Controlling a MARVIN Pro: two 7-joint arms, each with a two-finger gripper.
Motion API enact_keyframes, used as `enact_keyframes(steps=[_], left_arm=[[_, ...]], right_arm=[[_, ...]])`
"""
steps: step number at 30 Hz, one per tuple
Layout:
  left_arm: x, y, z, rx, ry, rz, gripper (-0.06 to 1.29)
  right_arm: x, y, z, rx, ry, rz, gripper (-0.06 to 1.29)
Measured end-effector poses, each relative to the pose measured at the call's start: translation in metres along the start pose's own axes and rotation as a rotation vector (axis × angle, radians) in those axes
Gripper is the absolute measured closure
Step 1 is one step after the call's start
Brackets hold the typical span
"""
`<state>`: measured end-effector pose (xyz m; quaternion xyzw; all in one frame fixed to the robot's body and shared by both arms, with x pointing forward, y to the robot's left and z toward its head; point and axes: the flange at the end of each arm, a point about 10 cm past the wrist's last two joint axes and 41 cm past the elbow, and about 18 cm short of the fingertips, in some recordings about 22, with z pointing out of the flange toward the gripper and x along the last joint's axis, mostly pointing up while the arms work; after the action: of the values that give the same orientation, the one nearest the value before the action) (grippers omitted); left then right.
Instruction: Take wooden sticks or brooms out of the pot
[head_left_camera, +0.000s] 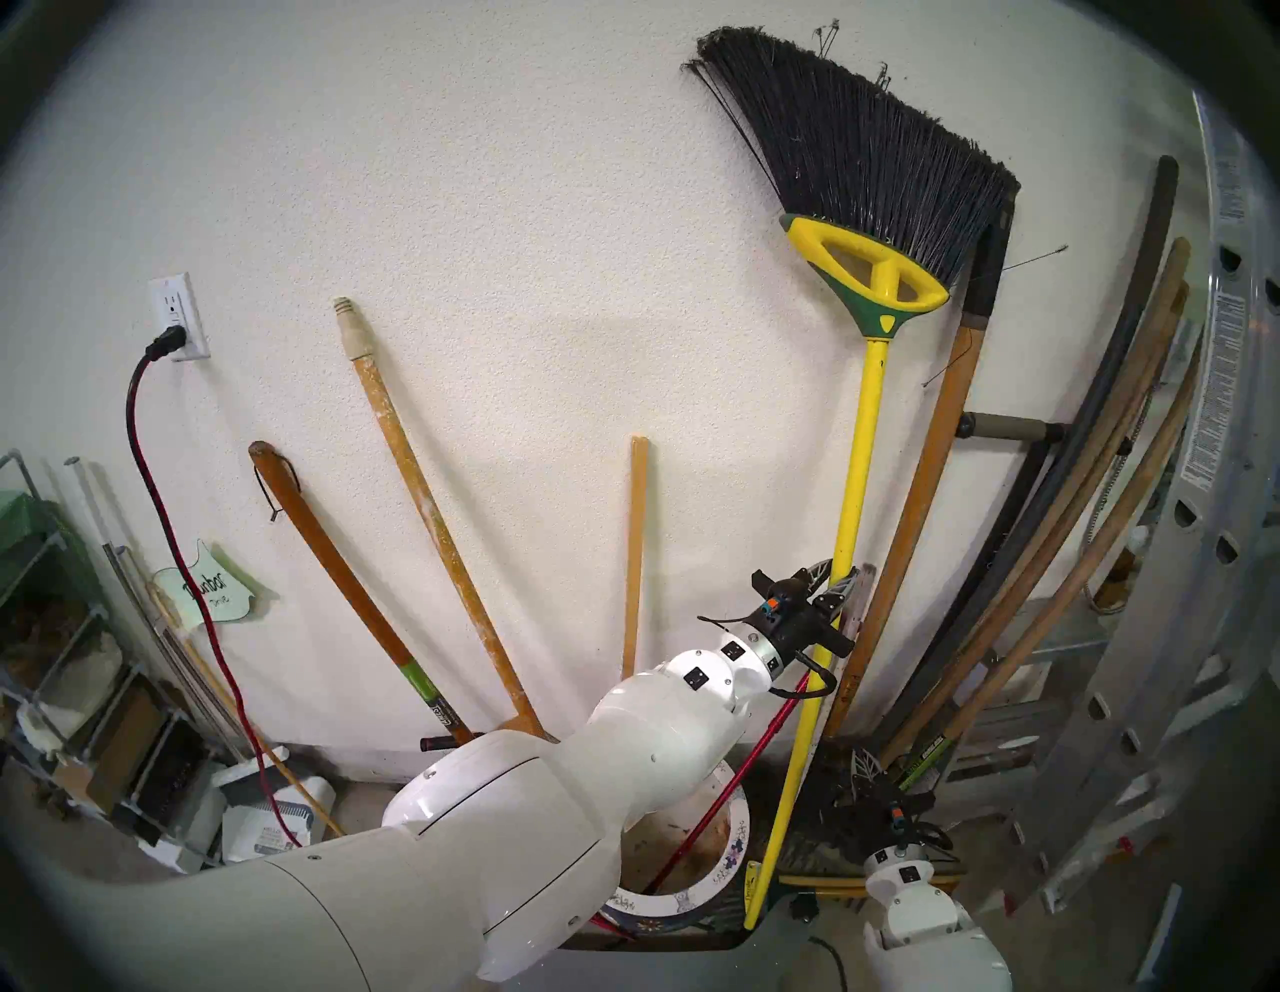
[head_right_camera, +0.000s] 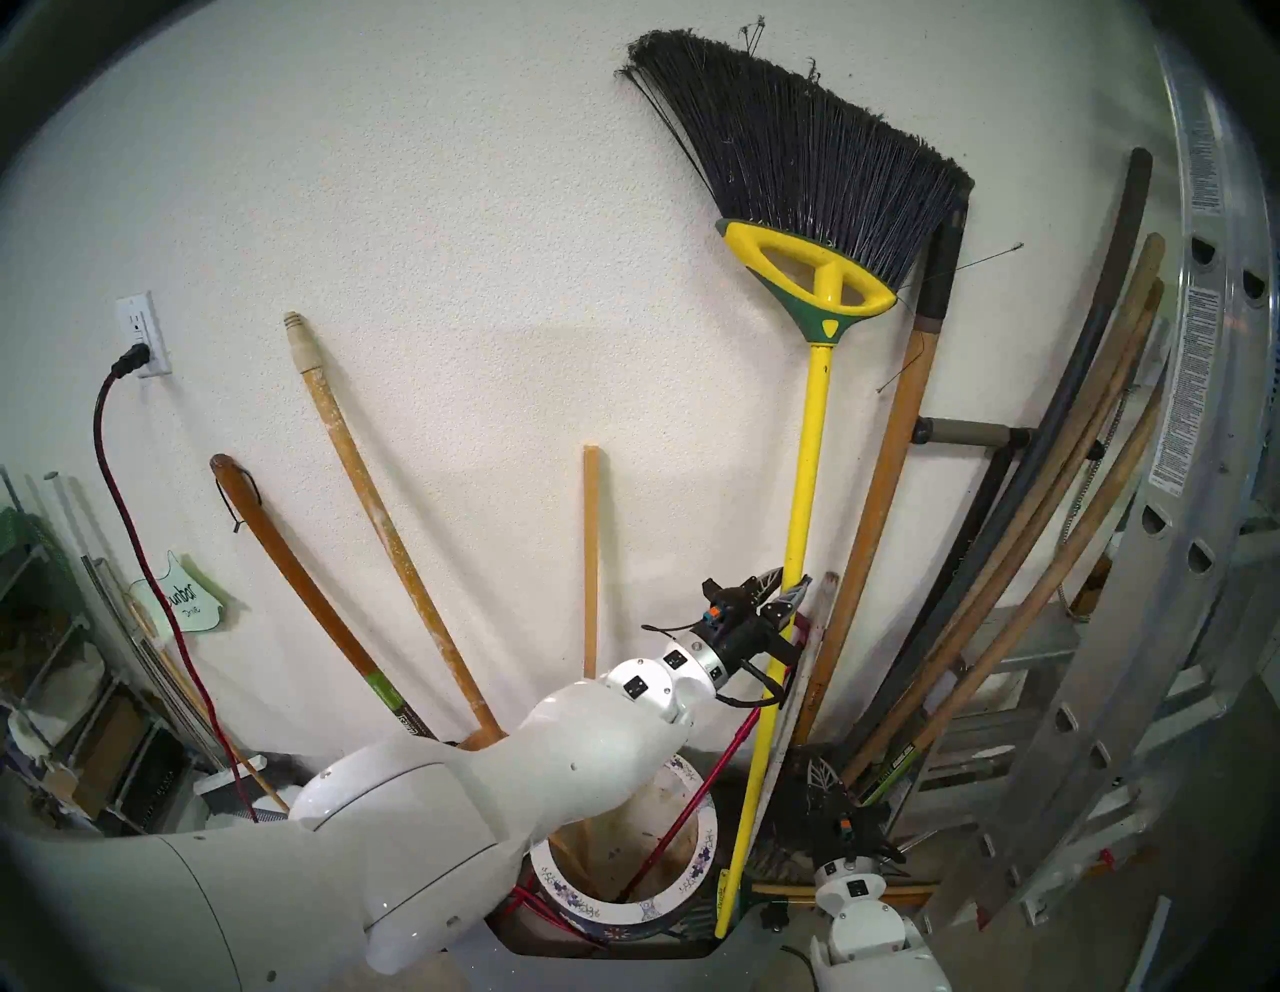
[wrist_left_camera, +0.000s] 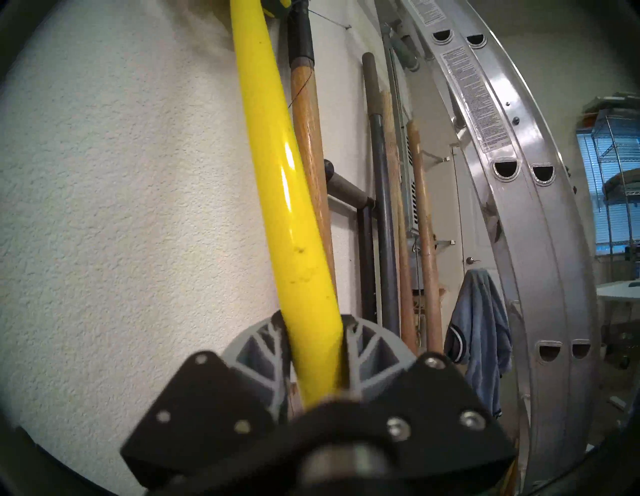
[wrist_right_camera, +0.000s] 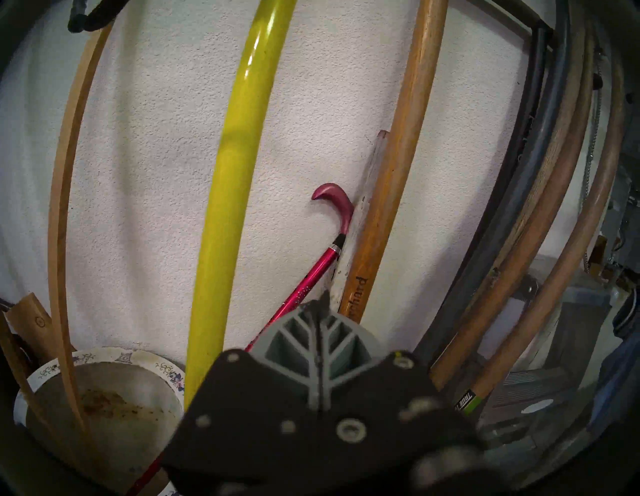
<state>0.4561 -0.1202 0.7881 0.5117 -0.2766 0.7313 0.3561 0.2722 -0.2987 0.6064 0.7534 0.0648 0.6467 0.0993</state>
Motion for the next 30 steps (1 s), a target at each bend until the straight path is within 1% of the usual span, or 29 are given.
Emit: enact_keyframes(steps=[1, 3, 4, 5, 6, 7, 8, 14, 21, 26, 30], left_arm=[[0.003, 0.001, 0.002, -0.006, 0.016, 0.002, 0.99], [0.014, 0.004, 0.01, -0.025, 0.067, 0.006, 0.98], [0.017, 0.005, 0.012, -0.029, 0.081, 0.004, 0.93], [0.021, 0.007, 0.013, -0.035, 0.098, 0.002, 0.72], [0.023, 0.008, 0.013, -0.042, 0.111, 0.001, 0.47], [0.025, 0.009, 0.013, -0.048, 0.121, 0.0, 0.09], [0.026, 0.011, 0.013, -0.053, 0.13, -0.003, -0.04], [0.033, 0.018, 0.009, -0.078, 0.165, -0.018, -0.04], [0.038, 0.024, 0.002, -0.092, 0.174, -0.038, -0.04], [0.041, 0.02, -0.009, -0.077, 0.172, -0.045, -0.04], [0.044, 0.013, -0.02, -0.052, 0.152, -0.042, -0.04]], right_arm=[[0.0, 0.0, 0.0, -0.002, -0.001, 0.001, 1.25], [-0.002, 0.002, 0.001, -0.008, -0.004, 0.003, 1.25], [-0.002, 0.002, 0.001, -0.01, -0.005, 0.004, 1.25], [-0.003, 0.003, 0.002, -0.014, -0.006, 0.006, 1.25], [-0.003, 0.003, 0.003, -0.016, -0.006, 0.008, 1.25], [-0.003, 0.004, 0.003, -0.019, -0.006, 0.009, 1.25], [-0.003, 0.004, 0.004, -0.021, -0.006, 0.01, 1.25], [-0.002, 0.012, 0.008, -0.034, -0.002, 0.011, 1.25], [-0.002, 0.019, 0.011, -0.039, 0.002, 0.008, 1.25], [-0.001, 0.022, 0.013, -0.04, 0.004, 0.009, 1.25], [0.0, 0.022, 0.015, -0.035, 0.007, 0.012, 1.25]])
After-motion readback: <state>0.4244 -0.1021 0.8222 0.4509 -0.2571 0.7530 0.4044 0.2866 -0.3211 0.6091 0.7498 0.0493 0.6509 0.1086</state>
